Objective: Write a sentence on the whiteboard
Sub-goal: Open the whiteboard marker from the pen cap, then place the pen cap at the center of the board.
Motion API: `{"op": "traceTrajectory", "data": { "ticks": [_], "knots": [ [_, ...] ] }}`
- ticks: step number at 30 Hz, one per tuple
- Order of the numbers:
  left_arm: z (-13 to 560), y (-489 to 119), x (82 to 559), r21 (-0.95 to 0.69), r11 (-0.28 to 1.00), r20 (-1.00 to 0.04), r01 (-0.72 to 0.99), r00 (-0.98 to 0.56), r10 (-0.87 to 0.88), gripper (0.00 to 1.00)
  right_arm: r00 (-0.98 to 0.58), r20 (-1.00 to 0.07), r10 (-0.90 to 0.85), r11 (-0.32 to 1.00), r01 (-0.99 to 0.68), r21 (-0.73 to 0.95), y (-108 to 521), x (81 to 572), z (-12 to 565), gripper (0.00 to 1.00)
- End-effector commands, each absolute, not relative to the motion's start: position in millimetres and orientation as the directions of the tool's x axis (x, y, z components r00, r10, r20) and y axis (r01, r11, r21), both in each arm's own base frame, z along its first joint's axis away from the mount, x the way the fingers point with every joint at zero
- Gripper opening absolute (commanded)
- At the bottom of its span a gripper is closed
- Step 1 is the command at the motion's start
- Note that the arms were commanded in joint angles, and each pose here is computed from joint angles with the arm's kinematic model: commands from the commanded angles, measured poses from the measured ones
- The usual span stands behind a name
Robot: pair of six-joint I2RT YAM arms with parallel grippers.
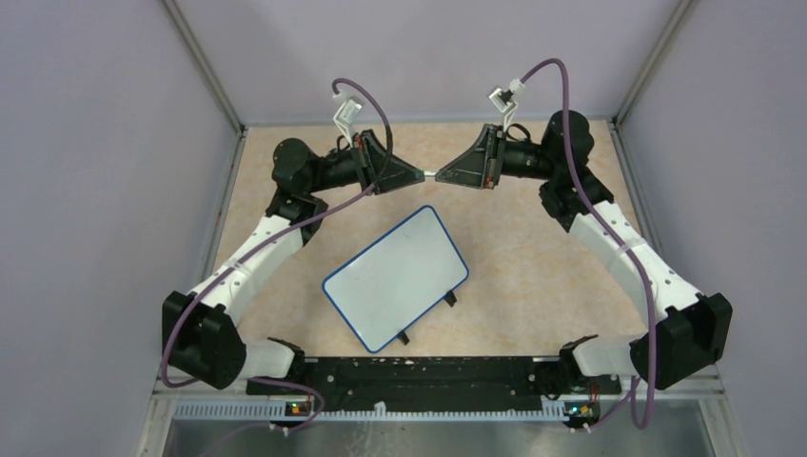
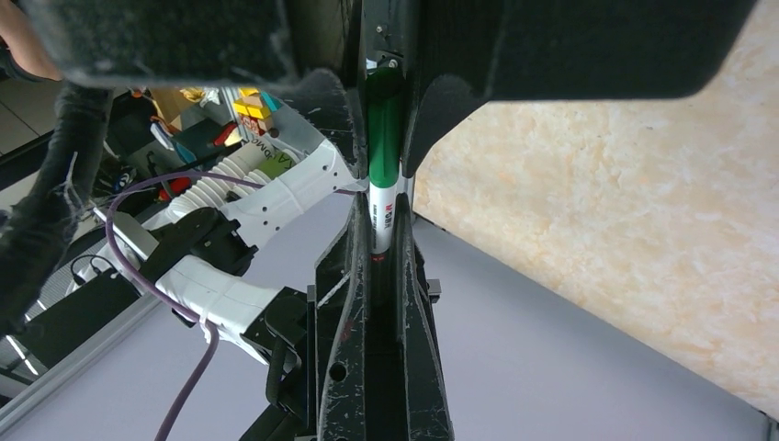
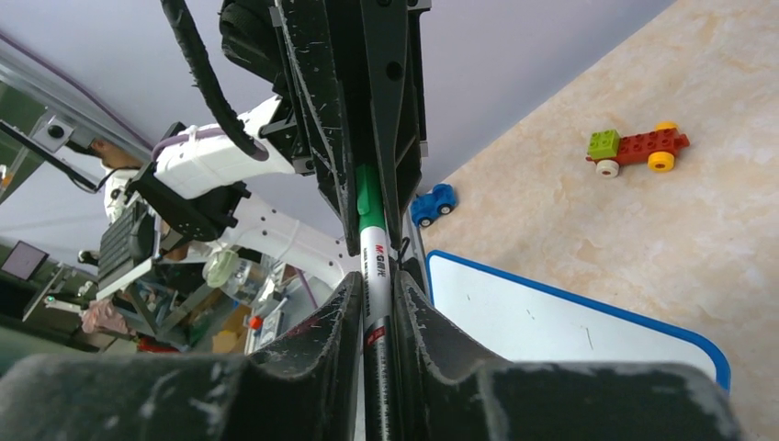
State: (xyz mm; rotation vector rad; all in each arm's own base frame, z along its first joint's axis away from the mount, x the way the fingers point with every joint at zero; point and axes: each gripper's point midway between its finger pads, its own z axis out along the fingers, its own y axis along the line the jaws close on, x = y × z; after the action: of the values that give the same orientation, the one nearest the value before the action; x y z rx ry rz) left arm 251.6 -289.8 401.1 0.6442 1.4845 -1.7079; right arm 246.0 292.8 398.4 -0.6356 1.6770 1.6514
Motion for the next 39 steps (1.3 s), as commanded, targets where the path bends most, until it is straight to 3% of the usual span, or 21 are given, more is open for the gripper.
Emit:
{"op": "traceTrajectory", "data": {
  "ticks": [1,4,23,26,31,39],
  "knots": [
    [398.4,-299.9,251.0,-0.569,-0.025,-0.803,0.822,-0.562,-0.2,0.0,-0.593,-0.797,0.114,0.015,-0.801,0.599,297.9,232.7,416.5,0.12],
    [396.3,-298.9,248.3,-0.563,-0.023,-0.809,0.826,-0.556,-0.189,0.0,-0.581,-0.806,0.114,0.021,-0.809,0.587,296.5,233.8,421.2,0.0],
    [387.4,-222.2,279.1,-0.582,0.129,-0.792,0.803,-0.522,-0.317,0.0,-0.524,-0.811,0.258,0.181,-0.799,0.574,215.2,274.5,431.2,0.0],
    [379.3,-202.3,293.5,-0.588,0.214,-0.799,0.78,-0.518,-0.305,0.0,-0.497,-0.833,0.241,0.254,-0.796,0.549,206.2,282.0,425.3,0.0],
    [356.0,-157.0,325.2,-0.495,0.471,-0.866,0.73,-0.462,-0.193,0.0,-0.445,-0.875,0.19,0.382,-0.788,0.484,191.0,292.7,410.7,0.0],
    [304.2,-88.4,346.6,-0.249,0.787,-0.885,0.565,-0.462,0.052,0.0,-0.474,-0.862,0.177,0.396,-0.768,0.504,173.1,291.4,389.1,0.0]
  ]
}}
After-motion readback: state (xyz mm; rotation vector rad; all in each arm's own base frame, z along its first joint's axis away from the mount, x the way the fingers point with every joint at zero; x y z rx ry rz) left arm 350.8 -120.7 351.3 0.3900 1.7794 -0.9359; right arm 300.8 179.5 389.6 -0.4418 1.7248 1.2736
